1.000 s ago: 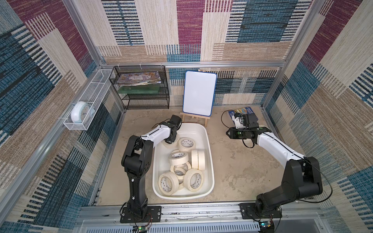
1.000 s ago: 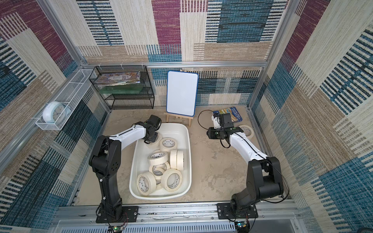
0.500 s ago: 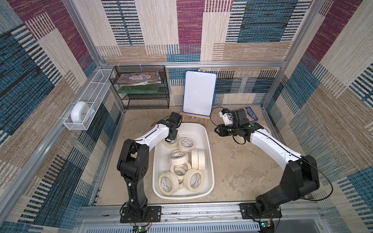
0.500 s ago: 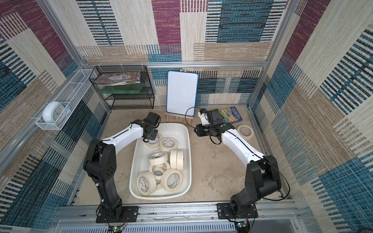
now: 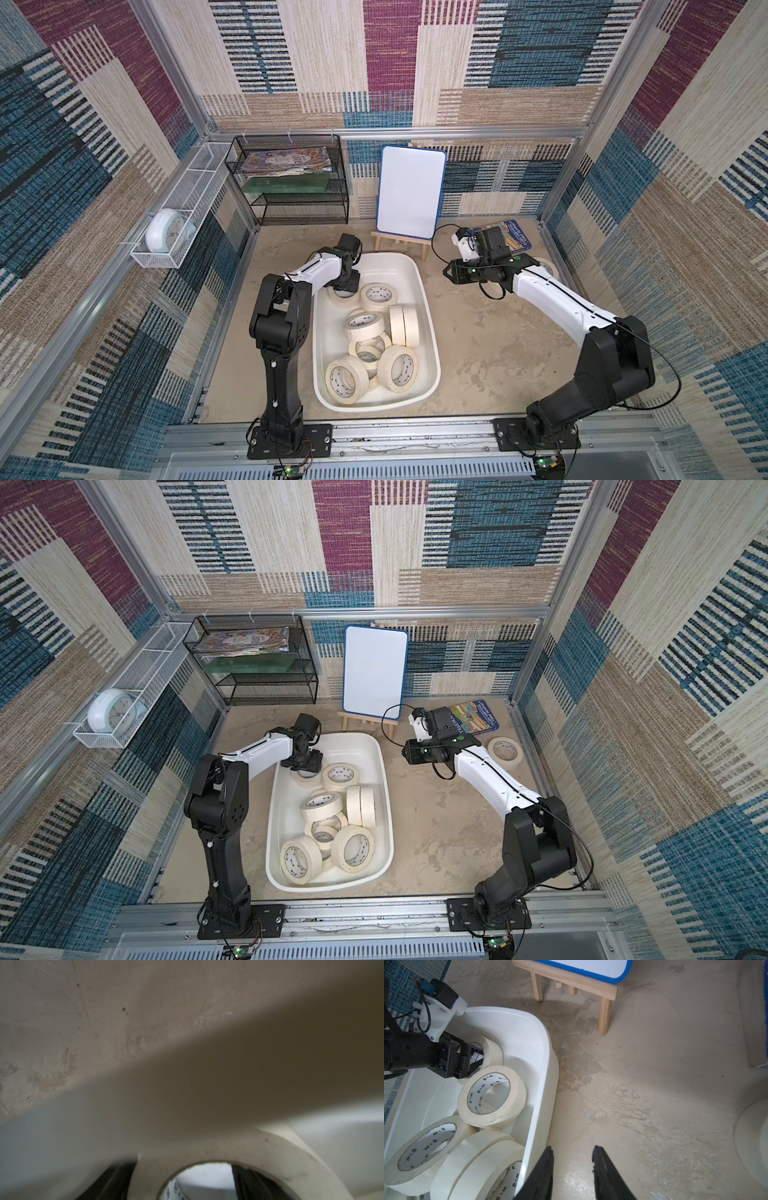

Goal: Take out the art tape in the storage box
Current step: Pick up the art tape from the storage box.

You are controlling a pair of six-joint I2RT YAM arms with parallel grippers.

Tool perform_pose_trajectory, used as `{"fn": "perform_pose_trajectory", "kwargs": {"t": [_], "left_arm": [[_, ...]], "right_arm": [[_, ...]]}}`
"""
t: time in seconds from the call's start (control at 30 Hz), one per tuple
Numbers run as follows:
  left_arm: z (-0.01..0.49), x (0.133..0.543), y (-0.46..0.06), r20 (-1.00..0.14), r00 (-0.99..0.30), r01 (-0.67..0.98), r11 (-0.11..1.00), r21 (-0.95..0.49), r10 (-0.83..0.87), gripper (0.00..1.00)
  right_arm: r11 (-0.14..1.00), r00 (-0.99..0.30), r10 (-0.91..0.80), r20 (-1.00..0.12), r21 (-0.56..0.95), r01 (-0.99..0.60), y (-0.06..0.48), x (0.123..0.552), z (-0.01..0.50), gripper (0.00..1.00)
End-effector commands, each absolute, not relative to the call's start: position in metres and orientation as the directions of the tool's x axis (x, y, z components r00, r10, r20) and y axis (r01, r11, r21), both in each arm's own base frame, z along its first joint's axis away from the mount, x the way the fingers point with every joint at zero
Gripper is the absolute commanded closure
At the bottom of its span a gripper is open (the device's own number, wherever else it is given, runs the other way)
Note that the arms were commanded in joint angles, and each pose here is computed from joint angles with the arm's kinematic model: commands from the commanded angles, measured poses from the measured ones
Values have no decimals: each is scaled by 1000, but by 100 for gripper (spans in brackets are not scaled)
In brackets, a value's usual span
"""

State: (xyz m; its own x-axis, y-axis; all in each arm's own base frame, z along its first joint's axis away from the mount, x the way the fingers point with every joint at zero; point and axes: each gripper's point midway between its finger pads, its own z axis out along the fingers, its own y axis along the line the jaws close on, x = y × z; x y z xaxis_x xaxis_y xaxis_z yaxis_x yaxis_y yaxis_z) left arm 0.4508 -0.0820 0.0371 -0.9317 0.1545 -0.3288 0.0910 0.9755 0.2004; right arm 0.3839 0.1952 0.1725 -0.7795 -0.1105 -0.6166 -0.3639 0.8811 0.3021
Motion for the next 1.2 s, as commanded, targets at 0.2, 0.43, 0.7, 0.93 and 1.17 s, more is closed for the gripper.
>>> {"fn": "perform_pose_trajectory", "kwargs": {"t": [0.2,0.43,0.7,0.93,1.17], "left_arm": [[34,439,-81,-280,-947,109,976,189,160,88],[93,438,-80,-382,-907,89,969,232,175,98],[150,428,-117,-468,-845,156,957,246,258,98],[167,412,-167,-503,-801,243,945,221,324,97],[186,405,-185,-544,-767,267,940,214,342,96]], "right_arm": [[897,-770,-116,-628,266,-352,187,383,179,63],[865,-733,-121,-669,292,-409,215,383,210,63],[758,-692,-227,-685,322,-567,311,376,224,57],[715,-703,-250,-666,363,-598,349,385,210,40],[716,-726,-253,-639,381,-585,360,394,192,41]]}}
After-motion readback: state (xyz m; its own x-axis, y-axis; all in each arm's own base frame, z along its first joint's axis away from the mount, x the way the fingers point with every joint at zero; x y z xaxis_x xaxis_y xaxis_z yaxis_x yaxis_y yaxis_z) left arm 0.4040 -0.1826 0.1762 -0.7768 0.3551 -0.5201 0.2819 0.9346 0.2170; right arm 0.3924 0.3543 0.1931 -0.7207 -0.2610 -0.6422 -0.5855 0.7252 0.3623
